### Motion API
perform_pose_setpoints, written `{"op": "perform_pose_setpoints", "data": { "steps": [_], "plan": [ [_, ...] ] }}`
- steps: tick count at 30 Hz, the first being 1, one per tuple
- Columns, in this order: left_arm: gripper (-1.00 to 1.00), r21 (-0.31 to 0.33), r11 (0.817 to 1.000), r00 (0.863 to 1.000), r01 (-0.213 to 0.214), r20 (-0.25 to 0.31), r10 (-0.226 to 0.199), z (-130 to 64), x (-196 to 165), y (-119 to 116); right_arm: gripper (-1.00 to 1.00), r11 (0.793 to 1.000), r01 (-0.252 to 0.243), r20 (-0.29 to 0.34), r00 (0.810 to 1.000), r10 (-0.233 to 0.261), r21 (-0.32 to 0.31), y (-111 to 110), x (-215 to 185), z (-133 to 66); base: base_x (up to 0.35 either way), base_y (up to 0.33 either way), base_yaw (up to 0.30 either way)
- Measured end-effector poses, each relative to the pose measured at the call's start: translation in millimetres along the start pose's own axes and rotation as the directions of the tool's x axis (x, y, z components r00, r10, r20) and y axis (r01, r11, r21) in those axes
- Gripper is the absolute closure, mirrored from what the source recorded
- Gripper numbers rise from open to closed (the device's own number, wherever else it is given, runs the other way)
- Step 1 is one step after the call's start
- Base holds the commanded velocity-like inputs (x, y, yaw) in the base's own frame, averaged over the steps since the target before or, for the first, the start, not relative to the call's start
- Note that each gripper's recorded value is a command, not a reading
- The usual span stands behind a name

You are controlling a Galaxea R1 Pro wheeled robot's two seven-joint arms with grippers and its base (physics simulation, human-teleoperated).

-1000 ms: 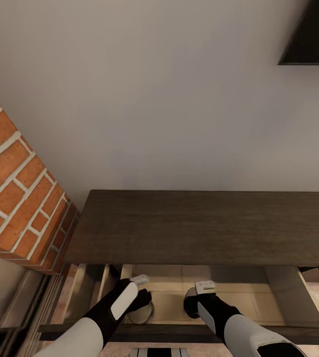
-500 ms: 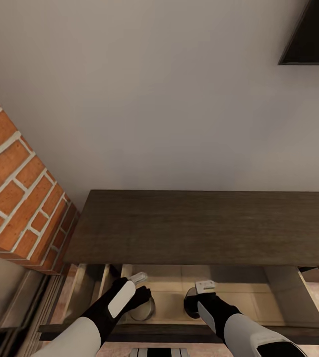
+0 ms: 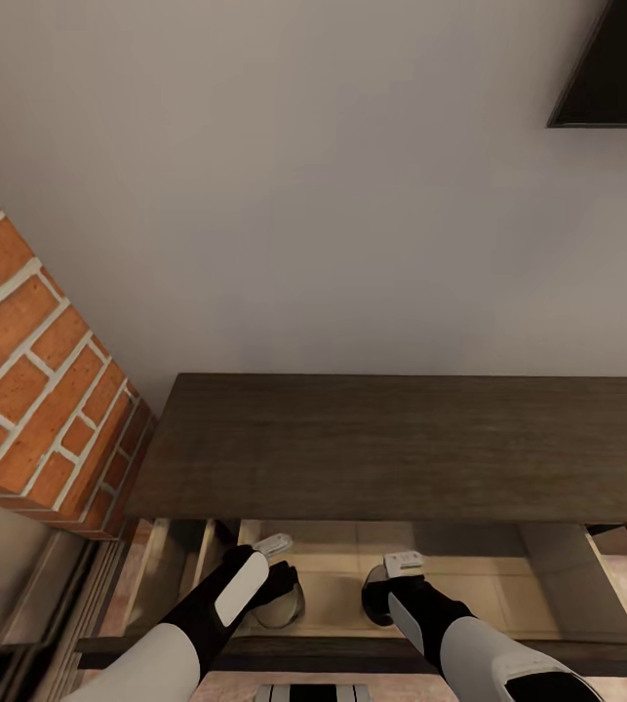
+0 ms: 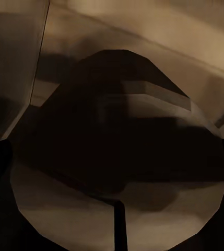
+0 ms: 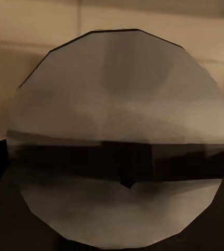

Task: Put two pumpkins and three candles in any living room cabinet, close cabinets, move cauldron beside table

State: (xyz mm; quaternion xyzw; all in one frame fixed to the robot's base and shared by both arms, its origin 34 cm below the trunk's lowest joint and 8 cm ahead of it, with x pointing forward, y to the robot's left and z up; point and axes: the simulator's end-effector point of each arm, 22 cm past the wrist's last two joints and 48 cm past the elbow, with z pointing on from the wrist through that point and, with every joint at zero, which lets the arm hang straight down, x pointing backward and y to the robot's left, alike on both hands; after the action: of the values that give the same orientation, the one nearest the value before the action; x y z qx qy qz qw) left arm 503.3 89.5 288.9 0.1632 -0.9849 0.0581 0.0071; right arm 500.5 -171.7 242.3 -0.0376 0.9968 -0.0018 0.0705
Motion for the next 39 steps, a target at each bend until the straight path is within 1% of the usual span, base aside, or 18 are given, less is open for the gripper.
{"op": "perform_pose_setpoints", "data": {
  "steps": [39],
  "plan": [
    [1.00,-0.005,1.000,1.000,-0.005,-0.001,0.005,0.8,1.3,0.9,-1.00,1.000,0.005,0.003,1.000,-0.005,-0.003,1.9,-1.4,-0.4,0.000,0.000,0.000]
  ]
}}
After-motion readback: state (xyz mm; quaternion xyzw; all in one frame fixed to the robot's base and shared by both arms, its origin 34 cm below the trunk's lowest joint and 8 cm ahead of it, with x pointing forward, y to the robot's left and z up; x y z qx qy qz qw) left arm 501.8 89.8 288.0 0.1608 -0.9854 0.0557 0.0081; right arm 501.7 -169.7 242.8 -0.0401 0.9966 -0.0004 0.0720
